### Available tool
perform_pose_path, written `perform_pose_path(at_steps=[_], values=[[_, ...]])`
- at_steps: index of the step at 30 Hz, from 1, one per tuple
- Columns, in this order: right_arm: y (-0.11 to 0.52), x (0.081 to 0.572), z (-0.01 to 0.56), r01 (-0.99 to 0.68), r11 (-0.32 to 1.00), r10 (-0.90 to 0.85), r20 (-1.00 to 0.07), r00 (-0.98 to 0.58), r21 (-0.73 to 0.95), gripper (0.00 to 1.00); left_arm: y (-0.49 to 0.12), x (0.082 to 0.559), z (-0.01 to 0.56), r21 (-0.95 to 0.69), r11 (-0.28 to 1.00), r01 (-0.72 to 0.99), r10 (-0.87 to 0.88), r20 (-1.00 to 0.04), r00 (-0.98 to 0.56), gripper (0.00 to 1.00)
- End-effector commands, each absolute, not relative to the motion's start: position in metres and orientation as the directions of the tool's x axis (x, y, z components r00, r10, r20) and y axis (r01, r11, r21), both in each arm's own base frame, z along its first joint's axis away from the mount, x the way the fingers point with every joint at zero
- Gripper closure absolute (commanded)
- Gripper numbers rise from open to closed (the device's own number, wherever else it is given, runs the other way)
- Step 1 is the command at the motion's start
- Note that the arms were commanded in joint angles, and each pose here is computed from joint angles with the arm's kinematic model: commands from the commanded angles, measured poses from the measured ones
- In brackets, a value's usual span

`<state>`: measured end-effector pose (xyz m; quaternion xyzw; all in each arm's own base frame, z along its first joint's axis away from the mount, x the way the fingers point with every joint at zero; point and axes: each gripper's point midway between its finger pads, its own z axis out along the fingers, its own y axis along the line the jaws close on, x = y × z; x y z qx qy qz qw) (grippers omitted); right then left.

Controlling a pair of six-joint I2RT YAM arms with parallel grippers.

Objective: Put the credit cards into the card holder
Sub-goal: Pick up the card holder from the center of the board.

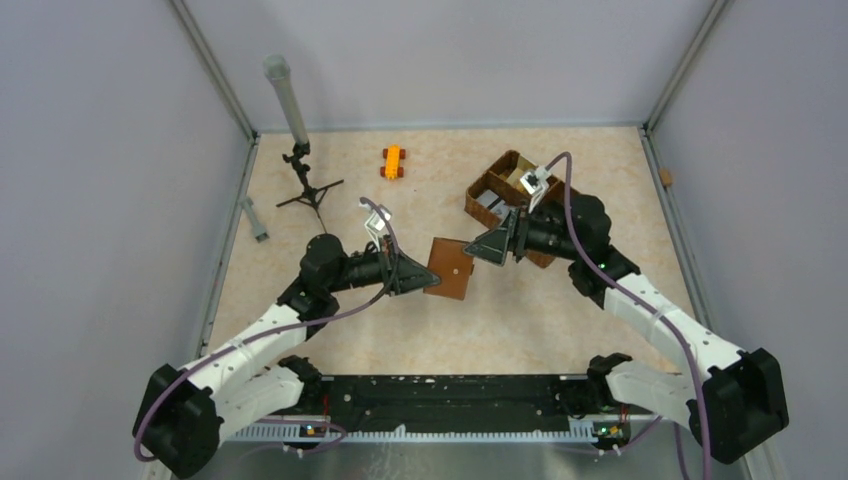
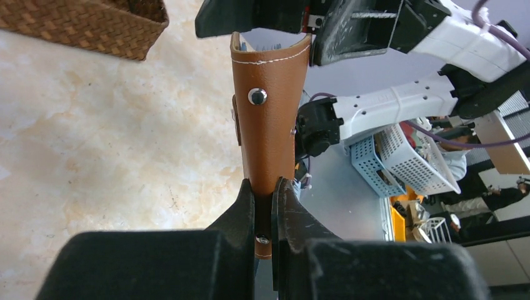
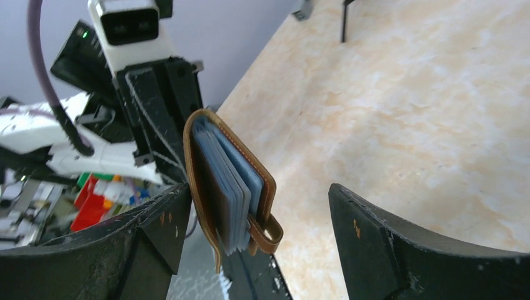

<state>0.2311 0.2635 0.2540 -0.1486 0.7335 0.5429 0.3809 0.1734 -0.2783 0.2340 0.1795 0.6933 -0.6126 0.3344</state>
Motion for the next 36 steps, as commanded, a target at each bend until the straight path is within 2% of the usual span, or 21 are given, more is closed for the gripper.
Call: perform_pose_path(at_steps=[1, 5, 8, 10, 12, 13, 14, 17, 20, 22, 23, 24, 26, 28, 30, 31, 34, 36], values=[[0.274, 0.198, 0.296, -0.773, 0.161, 0.124, -0.789, -0.601, 0.614, 0.18, -0.276, 0.162, 0.268, -0.653, 0.125, 0.747, -0.151, -0.756, -0.637, 1.00], [0.287, 0.188, 0.298, -0.792, 0.113, 0.100, -0.800, -0.591, 0.599, 0.18, -0.276, 0.159, 0.275, -0.658, 0.101, 0.746, -0.158, -0.751, -0.641, 1.00], [0.295, 0.189, 0.299, -0.793, 0.089, 0.108, -0.798, -0.594, 0.602, 0.26, -0.277, 0.156, 0.277, -0.659, 0.077, 0.748, -0.143, -0.750, -0.646, 1.00], [0.300, 0.190, 0.304, -0.793, 0.060, 0.129, -0.792, -0.596, 0.606, 0.46, -0.278, 0.153, 0.277, -0.664, 0.064, 0.745, -0.133, -0.745, -0.653, 1.00], [0.303, 0.194, 0.307, -0.788, 0.055, 0.143, -0.786, -0.601, 0.613, 0.75, -0.278, 0.152, 0.277, -0.668, 0.058, 0.742, -0.130, -0.742, -0.658, 1.00], [0.304, 0.196, 0.307, -0.786, 0.058, 0.147, -0.784, -0.603, 0.616, 0.89, -0.278, 0.152, 0.277, -0.669, 0.058, 0.741, -0.132, -0.741, -0.658, 0.95], [0.305, 0.197, 0.306, -0.782, 0.063, 0.150, -0.781, -0.607, 0.620, 1.00, -0.278, 0.153, 0.276, -0.672, 0.059, 0.738, -0.132, -0.738, -0.662, 0.87], [0.307, 0.199, 0.301, -0.773, 0.069, 0.149, -0.773, -0.617, 0.630, 1.00, -0.279, 0.155, 0.273, -0.685, 0.068, 0.726, -0.129, -0.727, -0.674, 0.56], [0.310, 0.199, 0.298, -0.769, 0.071, 0.148, -0.769, -0.622, 0.636, 1.00, -0.281, 0.157, 0.269, -0.696, 0.069, 0.714, -0.114, -0.717, -0.688, 0.46], [0.312, 0.199, 0.298, -0.769, 0.073, 0.151, -0.769, -0.621, 0.636, 1.00, -0.283, 0.159, 0.267, -0.704, 0.072, 0.707, -0.108, -0.710, -0.696, 0.44], [0.312, 0.199, 0.299, -0.771, 0.072, 0.153, -0.771, -0.618, 0.633, 1.00, -0.284, 0.160, 0.266, -0.706, 0.071, 0.704, -0.106, -0.708, -0.699, 0.46], [0.313, 0.200, 0.298, -0.769, 0.073, 0.153, -0.769, -0.621, 0.635, 1.00, -0.284, 0.161, 0.266, -0.707, 0.071, 0.703, -0.105, -0.706, -0.700, 0.54], [0.313, 0.202, 0.296, -0.767, 0.086, 0.145, -0.769, -0.622, 0.636, 1.00, -0.285, 0.163, 0.266, -0.710, 0.076, 0.700, -0.111, -0.703, -0.702, 0.77], [0.312, 0.206, 0.292, -0.763, 0.126, 0.133, -0.773, -0.620, 0.634, 0.76, -0.284, 0.165, 0.268, -0.713, 0.078, 0.697, -0.132, -0.701, -0.701, 0.97], [0.304, 0.209, 0.289, -0.767, 0.168, 0.126, -0.785, -0.606, 0.619, 0.49, -0.281, 0.166, 0.270, -0.719, 0.072, 0.692, -0.150, -0.693, -0.705, 1.00], [0.297, 0.212, 0.287, -0.768, 0.188, 0.122, -0.790, -0.600, 0.612, 0.44, -0.278, 0.166, 0.272, -0.720, 0.064, 0.691, -0.155, -0.691, -0.706, 1.00], [0.284, 0.205, 0.287, -0.786, 0.175, 0.096, -0.805, -0.586, 0.593, 0.42, -0.268, 0.166, 0.279, -0.725, 0.040, 0.688, -0.153, -0.685, -0.713, 1.00], [0.282, 0.193, 0.286, -0.807, 0.137, 0.051, -0.818, -0.573, 0.574, 0.46, -0.261, 0.162, 0.284, -0.725, 0.014, 0.689, -0.130, -0.684, -0.718, 1.00]])
